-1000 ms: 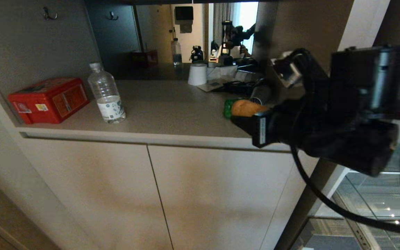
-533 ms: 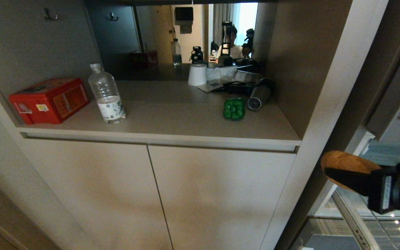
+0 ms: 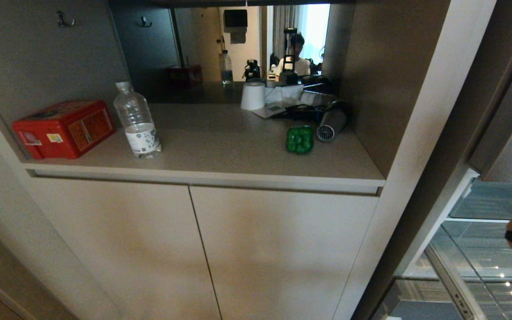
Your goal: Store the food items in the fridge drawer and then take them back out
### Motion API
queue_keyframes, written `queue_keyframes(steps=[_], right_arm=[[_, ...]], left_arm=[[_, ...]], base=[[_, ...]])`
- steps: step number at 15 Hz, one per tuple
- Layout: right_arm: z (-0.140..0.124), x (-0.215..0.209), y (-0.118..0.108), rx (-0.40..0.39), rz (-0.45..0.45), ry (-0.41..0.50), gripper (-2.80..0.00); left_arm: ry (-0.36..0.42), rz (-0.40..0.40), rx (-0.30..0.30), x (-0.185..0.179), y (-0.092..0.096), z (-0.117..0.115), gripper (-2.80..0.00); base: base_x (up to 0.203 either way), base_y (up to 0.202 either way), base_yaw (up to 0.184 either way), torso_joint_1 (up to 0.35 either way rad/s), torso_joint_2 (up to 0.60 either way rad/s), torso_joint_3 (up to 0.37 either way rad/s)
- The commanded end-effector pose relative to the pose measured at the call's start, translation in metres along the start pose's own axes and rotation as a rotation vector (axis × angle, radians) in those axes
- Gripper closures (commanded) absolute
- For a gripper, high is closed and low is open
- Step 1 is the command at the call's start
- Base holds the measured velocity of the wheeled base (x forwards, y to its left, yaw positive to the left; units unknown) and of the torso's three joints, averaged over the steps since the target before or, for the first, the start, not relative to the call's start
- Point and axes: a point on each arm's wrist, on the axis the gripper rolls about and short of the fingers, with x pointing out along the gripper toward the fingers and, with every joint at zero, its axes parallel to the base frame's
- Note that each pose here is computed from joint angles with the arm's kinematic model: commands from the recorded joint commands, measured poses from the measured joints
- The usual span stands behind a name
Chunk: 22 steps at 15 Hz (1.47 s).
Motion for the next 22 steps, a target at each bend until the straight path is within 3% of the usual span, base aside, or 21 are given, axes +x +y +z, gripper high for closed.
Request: queue_keyframes(steps=[1, 7, 9, 15, 22], right_arm=[[0.002, 0.009, -0.016, 0.042, -0.157, 0.008, 0.00], [0.000, 0.042, -0.063, 0.143, -0.535, 0.134, 0.00], [-0.003, 0.058, -0.080, 0.163, -0.622, 0.200, 0.00], [-0.012, 0.107, -0.121, 0.201, -0.731, 0.294, 0.00], [-0.020, 0.139, -0.168, 0.264, -0.706, 0.301, 0.00]], left_arm=[[0.010, 0.000, 0.000, 0.001, 0.000, -0.003, 0.00], [0.010, 0.000, 0.000, 0.001, 0.000, -0.003, 0.00], [0.010, 0.000, 0.000, 0.001, 0.000, -0.003, 0.00], [0.010, 0.000, 0.000, 0.001, 0.000, -0.003, 0.00], [0.010, 0.000, 0.000, 0.001, 0.000, -0.003, 0.00]], base=[[0.000, 0.000, 0.000, 0.000, 0.00, 0.000], [0.000, 0.000, 0.000, 0.000, 0.00, 0.000], [0.000, 0.000, 0.000, 0.000, 0.00, 0.000], [0.000, 0.000, 0.000, 0.000, 0.00, 0.000], [0.000, 0.000, 0.000, 0.000, 0.00, 0.000]])
